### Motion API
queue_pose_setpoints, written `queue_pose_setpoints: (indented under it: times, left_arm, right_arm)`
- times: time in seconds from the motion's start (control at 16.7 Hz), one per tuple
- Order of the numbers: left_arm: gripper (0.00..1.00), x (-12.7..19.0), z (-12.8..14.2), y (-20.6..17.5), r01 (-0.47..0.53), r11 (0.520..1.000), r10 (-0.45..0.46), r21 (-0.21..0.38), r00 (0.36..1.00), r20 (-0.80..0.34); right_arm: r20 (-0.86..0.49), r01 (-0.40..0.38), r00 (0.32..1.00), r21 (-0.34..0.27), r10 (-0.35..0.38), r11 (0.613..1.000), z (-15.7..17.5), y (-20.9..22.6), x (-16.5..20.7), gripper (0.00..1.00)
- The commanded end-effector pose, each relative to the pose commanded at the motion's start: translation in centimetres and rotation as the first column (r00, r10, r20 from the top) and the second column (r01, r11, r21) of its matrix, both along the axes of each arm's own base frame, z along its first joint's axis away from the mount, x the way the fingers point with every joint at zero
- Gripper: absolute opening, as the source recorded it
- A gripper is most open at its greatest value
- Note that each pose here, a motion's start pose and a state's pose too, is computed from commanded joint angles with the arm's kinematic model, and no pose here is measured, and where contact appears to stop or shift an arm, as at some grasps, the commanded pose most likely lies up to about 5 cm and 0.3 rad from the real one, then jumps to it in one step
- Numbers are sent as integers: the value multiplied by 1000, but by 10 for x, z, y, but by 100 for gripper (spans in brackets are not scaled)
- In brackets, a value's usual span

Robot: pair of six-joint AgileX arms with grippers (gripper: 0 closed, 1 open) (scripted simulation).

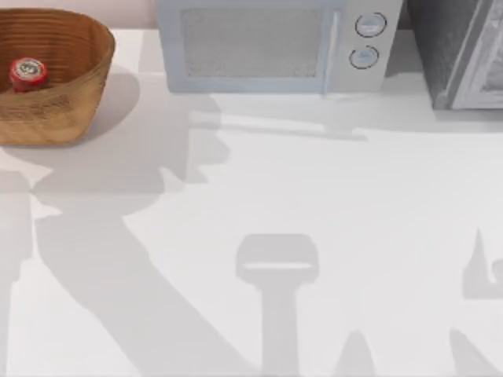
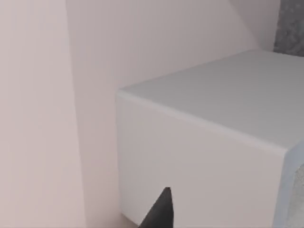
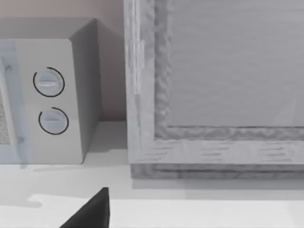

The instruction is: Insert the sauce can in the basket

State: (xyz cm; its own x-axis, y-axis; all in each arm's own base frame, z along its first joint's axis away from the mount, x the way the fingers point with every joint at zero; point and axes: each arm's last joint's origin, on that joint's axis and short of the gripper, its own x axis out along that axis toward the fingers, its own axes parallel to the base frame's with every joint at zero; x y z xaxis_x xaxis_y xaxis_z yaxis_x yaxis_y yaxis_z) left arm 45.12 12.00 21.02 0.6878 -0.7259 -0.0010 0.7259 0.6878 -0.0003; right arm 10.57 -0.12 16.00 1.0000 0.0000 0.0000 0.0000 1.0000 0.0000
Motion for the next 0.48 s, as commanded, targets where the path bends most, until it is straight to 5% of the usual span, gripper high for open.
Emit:
queue_pose_setpoints:
  times: [0.12, 0.48]
  left_arm:
    - [98, 0, 0, 0, 0, 1000, 0, 0, 1000, 0]
    - [100, 0, 0, 0, 0, 1000, 0, 0, 1000, 0]
  right_arm:
    - [0, 0, 1000, 0, 0, 1000, 0, 0, 0, 100]
    - [0, 0, 1000, 0, 0, 1000, 0, 0, 0, 100]
